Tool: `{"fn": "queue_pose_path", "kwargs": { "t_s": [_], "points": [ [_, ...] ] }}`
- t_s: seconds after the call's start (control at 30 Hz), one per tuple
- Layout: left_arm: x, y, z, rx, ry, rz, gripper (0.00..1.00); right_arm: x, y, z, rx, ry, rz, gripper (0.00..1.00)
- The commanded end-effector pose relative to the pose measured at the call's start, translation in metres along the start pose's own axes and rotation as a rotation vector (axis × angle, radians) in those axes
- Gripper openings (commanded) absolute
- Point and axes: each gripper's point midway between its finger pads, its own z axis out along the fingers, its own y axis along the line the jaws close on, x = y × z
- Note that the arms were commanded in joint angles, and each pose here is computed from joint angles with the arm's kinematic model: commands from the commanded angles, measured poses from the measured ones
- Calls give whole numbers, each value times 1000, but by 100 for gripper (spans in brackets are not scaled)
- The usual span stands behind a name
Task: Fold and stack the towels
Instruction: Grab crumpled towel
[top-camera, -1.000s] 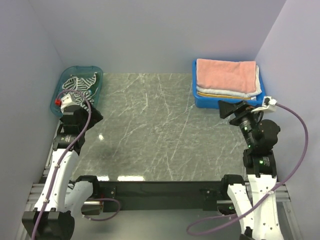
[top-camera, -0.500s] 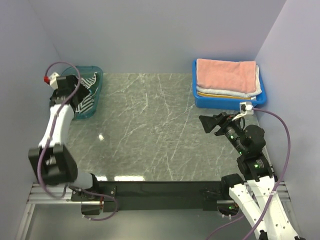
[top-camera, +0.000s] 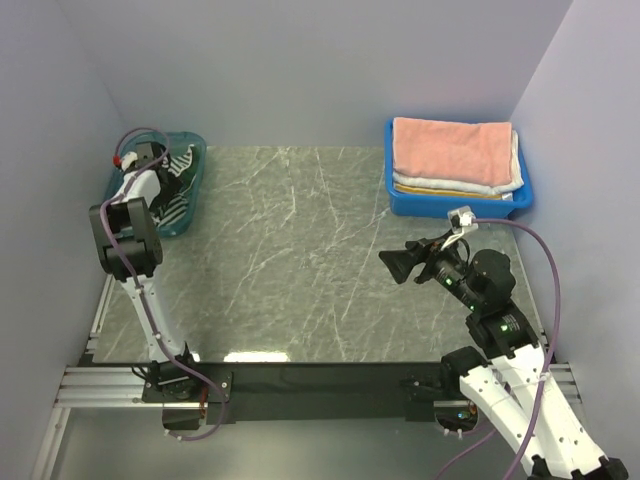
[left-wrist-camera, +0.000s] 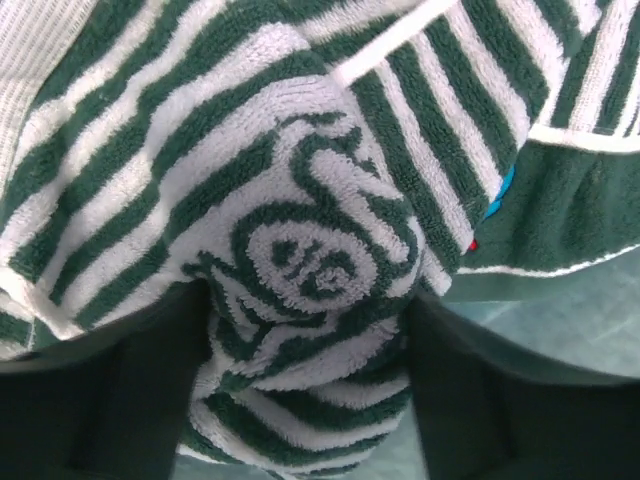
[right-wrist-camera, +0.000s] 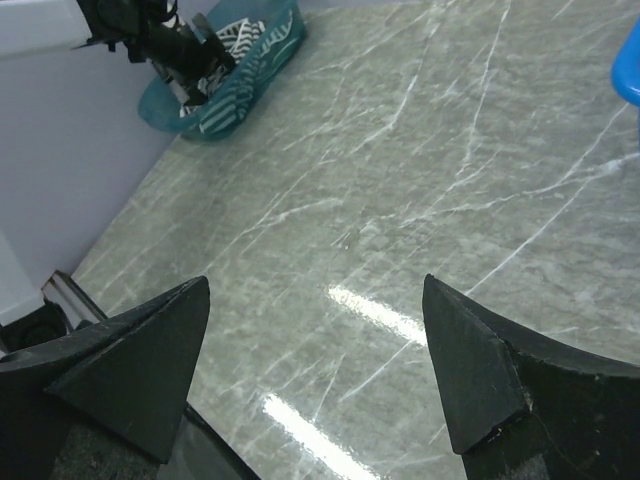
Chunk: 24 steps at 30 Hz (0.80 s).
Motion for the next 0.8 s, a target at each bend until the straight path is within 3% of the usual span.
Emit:
{"fn": "queue_pose_path", "kwargs": {
  "t_s": [0.0,0.03,0.1,0.13,0.3,0.43,0.63,0.77],
  "points": [
    [-12,0,1,-11,-9,-14,76,3,1,3,-21,7,-39,93],
    [-11,2,1,-12,-1,-10,55,2,0,3,-14,4,-38,93],
    [-19,3,-6,-11,-18,-13,23,2,-1,3,-11,1,-43,92],
    [-31,0,-21,4,-49,-16,1,2,-1,3,-9,1,-42,92],
    [-91,-29,-102,141,-198,-33,1,5,-3,4,1,16,-34,91],
    [-141,-72,-218,336,-339,-51,1,1,-3,2,12,3,-36,91],
    [-144,-136,-379,675,-411,-66,0,-1,-8,-1,43,-10,-32,90],
    [-117,-161,-466,909,-406,-54,0,-2,-9,-4,60,-11,-35,90]
  ]
}}
